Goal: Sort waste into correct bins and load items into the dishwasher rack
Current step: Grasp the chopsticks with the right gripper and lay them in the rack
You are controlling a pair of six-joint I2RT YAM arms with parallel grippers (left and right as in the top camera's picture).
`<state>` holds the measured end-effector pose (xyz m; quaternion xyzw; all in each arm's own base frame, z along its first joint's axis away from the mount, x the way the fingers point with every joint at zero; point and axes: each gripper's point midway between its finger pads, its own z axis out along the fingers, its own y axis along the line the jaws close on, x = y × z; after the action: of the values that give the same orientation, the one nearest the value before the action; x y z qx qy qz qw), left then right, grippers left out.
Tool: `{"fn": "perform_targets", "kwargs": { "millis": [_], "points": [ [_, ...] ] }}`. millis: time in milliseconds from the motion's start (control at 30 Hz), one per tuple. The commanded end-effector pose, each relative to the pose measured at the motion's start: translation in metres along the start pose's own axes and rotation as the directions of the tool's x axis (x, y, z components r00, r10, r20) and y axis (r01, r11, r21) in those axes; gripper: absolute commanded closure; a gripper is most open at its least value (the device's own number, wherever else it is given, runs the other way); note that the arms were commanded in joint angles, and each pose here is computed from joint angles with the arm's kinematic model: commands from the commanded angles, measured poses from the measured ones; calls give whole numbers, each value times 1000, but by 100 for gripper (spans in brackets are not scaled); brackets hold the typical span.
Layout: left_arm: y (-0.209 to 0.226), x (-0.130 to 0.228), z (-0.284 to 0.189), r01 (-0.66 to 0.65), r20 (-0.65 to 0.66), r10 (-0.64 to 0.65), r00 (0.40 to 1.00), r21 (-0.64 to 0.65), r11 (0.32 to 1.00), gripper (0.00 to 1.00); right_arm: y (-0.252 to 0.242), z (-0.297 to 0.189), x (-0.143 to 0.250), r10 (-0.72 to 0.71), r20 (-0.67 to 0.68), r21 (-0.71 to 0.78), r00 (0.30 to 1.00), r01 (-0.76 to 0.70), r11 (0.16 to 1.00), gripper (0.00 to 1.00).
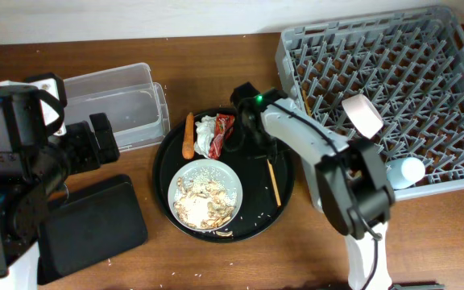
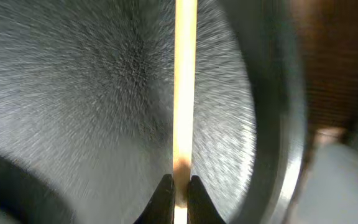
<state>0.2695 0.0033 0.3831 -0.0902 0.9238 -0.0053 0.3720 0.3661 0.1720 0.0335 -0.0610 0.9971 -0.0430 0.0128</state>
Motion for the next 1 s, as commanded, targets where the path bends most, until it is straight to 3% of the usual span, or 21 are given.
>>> {"fn": "perform_targets", "kwargs": {
  "millis": [0, 67, 133, 233, 333, 367, 400, 433, 533, 567, 667, 733, 833, 967],
  "points": [
    [4, -1, 0, 13, 4, -13, 1000, -18, 1000, 1, -43, -107, -37, 25, 283, -50, 959, -11, 999, 96],
    [4, -1, 0, 13, 4, -13, 1000, -18, 1000, 1, -87, -138, -49, 10, 382, -31, 924, 2, 1000, 96],
    [4, -1, 0, 13, 4, -13, 1000, -18, 1000, 1, -118, -134, -58, -44, 397, 12, 917, 43, 999, 96],
    [4, -1, 0, 13, 4, -13, 1000, -18, 1000, 1, -125, -109, -68, -155, 379, 19, 912, 160, 987, 96],
    [4, -1, 0, 13, 4, -13, 1000, -18, 1000, 1, -122, -86, -70, -135, 330, 4, 934, 142, 990, 96],
    [4, -1, 0, 13, 4, -13, 1000, -18, 1000, 1, -121, -84, -69, -110, 321, -6, 941, 118, 993, 91],
    [4, -1, 0, 13, 4, -13, 1000, -18, 1000, 1, -121, -86, -67, -109, 322, -10, 940, 119, 993, 69],
    [4, -1, 0, 13, 4, -13, 1000, -18, 1000, 1, -118, -95, -65, -108, 330, -31, 938, 125, 992, 60],
    [4, -1, 0, 13, 4, -13, 1000, -18, 1000, 1, -102, -157, -50, -92, 439, -138, 894, 169, 976, 47],
    [4, -1, 0, 13, 4, -13, 1000, -18, 1000, 1, -95, -193, -38, -85, 510, -178, 856, 202, 963, 39],
    [4, -1, 0, 13, 4, -13, 1000, -18, 1000, 1, -88, -261, -3, -83, 635, -192, 768, 261, 946, 29],
    [4, -1, 0, 13, 4, -13, 1000, -18, 1000, 1, -87, -314, 39, -83, 734, -165, 674, 295, 941, 2],
    [4, -1, 0, 13, 4, -13, 1000, -18, 1000, 1, -93, -349, 99, -80, 786, -147, 613, 311, 939, 2],
    [4, -1, 0, 13, 4, -13, 1000, -18, 1000, 1, -116, -349, 170, -87, 768, -93, 635, 245, 965, 2]
  ]
}}
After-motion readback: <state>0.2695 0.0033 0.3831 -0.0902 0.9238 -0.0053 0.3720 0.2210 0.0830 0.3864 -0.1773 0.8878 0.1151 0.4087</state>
